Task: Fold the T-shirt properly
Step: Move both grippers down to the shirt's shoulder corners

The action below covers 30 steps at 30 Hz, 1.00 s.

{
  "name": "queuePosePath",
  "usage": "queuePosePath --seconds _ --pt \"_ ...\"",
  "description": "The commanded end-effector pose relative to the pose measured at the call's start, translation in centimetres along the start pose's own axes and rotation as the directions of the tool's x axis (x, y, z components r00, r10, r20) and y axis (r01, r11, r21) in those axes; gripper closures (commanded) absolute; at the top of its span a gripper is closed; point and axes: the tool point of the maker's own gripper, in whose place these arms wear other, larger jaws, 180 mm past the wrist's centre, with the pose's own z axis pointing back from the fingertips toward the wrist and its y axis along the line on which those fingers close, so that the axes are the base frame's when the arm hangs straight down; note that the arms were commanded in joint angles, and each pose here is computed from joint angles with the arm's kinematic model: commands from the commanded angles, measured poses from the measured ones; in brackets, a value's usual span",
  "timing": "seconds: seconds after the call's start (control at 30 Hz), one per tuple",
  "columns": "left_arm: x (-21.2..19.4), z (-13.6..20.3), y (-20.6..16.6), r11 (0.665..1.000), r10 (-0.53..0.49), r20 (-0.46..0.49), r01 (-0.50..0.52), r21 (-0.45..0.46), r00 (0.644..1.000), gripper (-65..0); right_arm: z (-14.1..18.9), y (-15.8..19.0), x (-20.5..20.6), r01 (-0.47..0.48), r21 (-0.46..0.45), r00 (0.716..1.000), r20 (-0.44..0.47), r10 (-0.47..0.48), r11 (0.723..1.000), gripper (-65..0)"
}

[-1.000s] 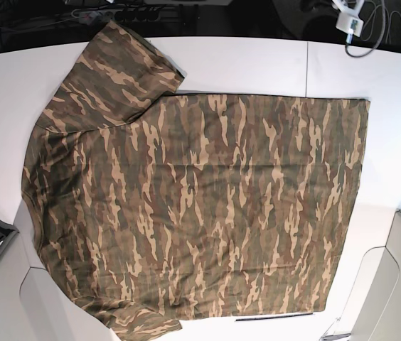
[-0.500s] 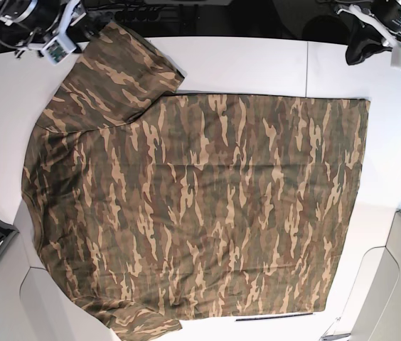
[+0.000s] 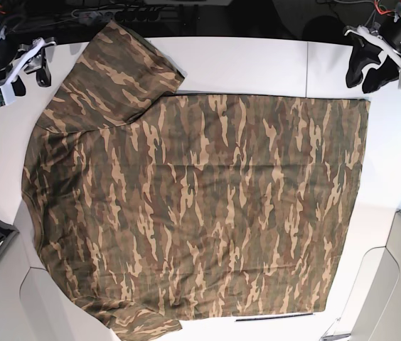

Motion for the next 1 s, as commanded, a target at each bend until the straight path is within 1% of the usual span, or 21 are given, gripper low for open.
queuePosePath --seconds 0.0,0.17,0.33,0.47,0.53,0.7,0.9,0.97 --pt "0.9 0.3 -0.2 1.0 -0.015 0.025 0.015 -0.012 1.0 -28.8 0.0 -0.3 0.3 0.001 0.005 1.0 0.016 -0.001 1.0 -34.3" --pt "1.3 -0.1 0.0 1.0 -0.026 0.038 0.027 -0.003 0.999 -28.8 -1.4 -0.1 -1.3 0.071 0.079 0.997 -0.02 -0.07 0.994 -34.3" --pt "1.5 -0.3 0.3 0.999 -0.038 0.042 0.038 0.005 0.998 -29.3 -2.3 0.6 -2.4 0.157 0.163 0.988 -0.038 -0.153 0.974 -34.3" --pt "1.5 -0.5 0.6 1.0 -0.03 0.045 0.029 0.01 0.999 -36.6 -3.0 2.0 -2.9 0.203 0.222 0.979 -0.043 -0.198 0.954 -34.3" --pt "1.3 -0.6 0.9 1.0 -0.021 0.042 0.02 0.015 0.999 -36.9 -3.3 3.1 -3.2 0.235 0.25 0.972 -0.046 -0.231 0.939 -34.3" --pt "1.1 -1.1 1.8 1.0 0.001 0.046 -0.002 0.028 0.999 -36.9 -4.4 5.1 -3.7 0.31 0.285 0.95 -0.049 -0.309 0.907 -34.3" --pt "0.8 -1.8 3.3 0.999 0.018 0.042 -0.02 0.045 0.999 -37.0 -5.0 7.0 -2.7 0.359 0.319 0.928 -0.025 -0.371 0.877 -34.3" --pt "1.0 -2.1 4.1 0.998 0.021 0.046 -0.024 0.052 0.999 -37.0 -5.3 7.4 -2.2 0.365 0.327 0.924 -0.013 -0.382 0.871 -34.3"
